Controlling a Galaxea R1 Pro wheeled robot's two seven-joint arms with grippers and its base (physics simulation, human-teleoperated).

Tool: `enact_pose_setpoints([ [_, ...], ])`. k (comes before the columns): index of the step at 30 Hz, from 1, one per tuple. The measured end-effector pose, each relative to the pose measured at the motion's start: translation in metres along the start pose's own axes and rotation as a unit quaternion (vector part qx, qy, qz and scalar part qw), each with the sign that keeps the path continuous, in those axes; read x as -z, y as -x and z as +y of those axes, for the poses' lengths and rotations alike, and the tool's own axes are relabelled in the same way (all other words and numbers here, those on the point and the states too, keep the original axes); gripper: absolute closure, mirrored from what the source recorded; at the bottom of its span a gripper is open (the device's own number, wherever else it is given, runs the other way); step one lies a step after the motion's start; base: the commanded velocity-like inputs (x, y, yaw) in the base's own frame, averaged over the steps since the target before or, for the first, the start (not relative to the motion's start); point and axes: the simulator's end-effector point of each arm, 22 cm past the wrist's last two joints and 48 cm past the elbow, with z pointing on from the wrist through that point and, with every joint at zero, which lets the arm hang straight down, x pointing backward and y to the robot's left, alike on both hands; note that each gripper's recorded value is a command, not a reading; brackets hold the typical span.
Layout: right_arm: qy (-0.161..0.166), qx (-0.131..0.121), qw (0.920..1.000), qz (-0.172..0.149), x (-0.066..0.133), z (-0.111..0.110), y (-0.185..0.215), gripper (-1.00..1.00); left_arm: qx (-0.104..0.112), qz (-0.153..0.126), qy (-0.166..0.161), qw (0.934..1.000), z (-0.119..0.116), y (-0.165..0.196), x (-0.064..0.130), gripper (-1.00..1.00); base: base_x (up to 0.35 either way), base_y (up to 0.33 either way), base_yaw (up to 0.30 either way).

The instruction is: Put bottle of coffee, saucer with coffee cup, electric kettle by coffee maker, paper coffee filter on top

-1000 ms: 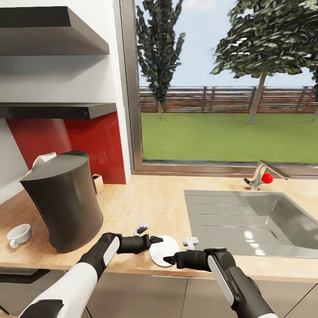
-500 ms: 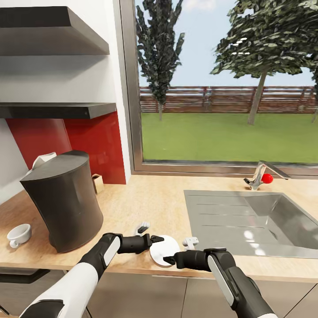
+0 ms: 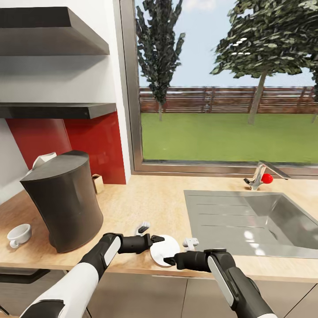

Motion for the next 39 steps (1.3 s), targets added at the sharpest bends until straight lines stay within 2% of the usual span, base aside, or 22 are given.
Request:
enact_pose_setpoints([
  [39,0.0,0.0,1.0,0.0,0.0,0.0,0.0,-1.0,0.006,0.002,-0.02,0.9998,-0.017,-0.004,-0.01,-1.0,0.0,0.0,0.0],
])
